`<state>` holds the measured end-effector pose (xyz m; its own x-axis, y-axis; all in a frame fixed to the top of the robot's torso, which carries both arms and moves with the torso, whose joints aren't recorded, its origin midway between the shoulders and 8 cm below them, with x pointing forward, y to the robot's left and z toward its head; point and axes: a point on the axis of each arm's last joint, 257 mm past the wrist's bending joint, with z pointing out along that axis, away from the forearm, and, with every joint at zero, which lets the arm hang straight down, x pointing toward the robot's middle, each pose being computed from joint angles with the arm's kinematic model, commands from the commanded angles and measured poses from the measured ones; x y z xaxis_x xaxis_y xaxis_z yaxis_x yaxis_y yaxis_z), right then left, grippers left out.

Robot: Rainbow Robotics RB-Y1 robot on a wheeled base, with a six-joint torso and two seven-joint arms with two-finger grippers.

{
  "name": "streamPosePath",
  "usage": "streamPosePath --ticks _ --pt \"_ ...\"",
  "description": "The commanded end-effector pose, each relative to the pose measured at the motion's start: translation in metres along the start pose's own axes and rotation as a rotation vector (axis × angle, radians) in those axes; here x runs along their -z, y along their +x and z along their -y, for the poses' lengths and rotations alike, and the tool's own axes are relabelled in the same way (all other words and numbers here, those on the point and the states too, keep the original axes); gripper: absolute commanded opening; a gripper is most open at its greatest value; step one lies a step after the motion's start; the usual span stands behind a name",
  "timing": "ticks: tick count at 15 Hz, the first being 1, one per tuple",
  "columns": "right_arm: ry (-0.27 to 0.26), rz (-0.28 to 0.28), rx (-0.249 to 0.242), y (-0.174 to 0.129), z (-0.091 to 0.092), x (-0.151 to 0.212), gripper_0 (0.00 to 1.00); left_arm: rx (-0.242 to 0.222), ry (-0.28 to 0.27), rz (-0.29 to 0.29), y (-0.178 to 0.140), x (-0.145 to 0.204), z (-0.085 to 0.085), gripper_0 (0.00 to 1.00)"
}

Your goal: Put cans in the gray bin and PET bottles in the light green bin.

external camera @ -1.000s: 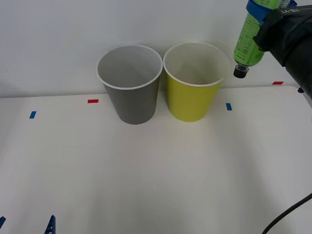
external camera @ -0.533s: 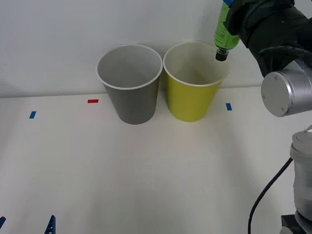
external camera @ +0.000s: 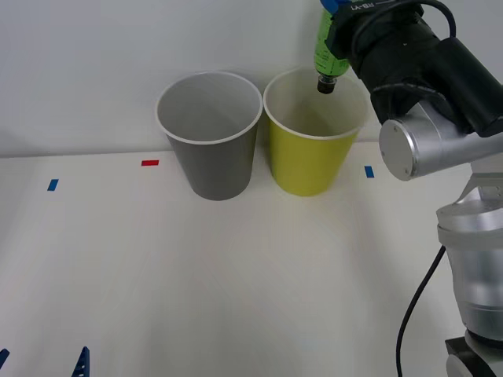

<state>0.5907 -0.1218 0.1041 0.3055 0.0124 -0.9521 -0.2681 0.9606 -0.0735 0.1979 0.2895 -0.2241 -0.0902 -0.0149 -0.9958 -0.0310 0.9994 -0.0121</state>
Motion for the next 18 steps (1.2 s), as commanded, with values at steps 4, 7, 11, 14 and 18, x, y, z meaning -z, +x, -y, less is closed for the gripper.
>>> streamPosePath --ticks 4,7,11,14,18 --pt "0.017 0.012 0.052 -0.005 -0.003 -0.002 0.98 0.0 0.0 0.0 0.0 0.0 0.0 1.0" --pt "0.017 0.011 0.06 -0.004 -0.003 -0.002 1.0 0.0 0.0 0.0 0.0 0.0 0.0 1.0" --pt "0.027 0.009 0.068 -0.003 0.0 -0.002 1.0 0.0 0.0 0.0 0.0 0.0 0.0 1.0" --pt "0.049 0.008 0.083 0.002 0.008 0.009 1.0 0.0 0.0 0.0 0.0 0.0 0.0 1.0" --pt "0.087 0.015 0.076 0.007 0.025 0.065 1.0 0.0 0.0 0.0 0.0 0.0 0.0 1.0"
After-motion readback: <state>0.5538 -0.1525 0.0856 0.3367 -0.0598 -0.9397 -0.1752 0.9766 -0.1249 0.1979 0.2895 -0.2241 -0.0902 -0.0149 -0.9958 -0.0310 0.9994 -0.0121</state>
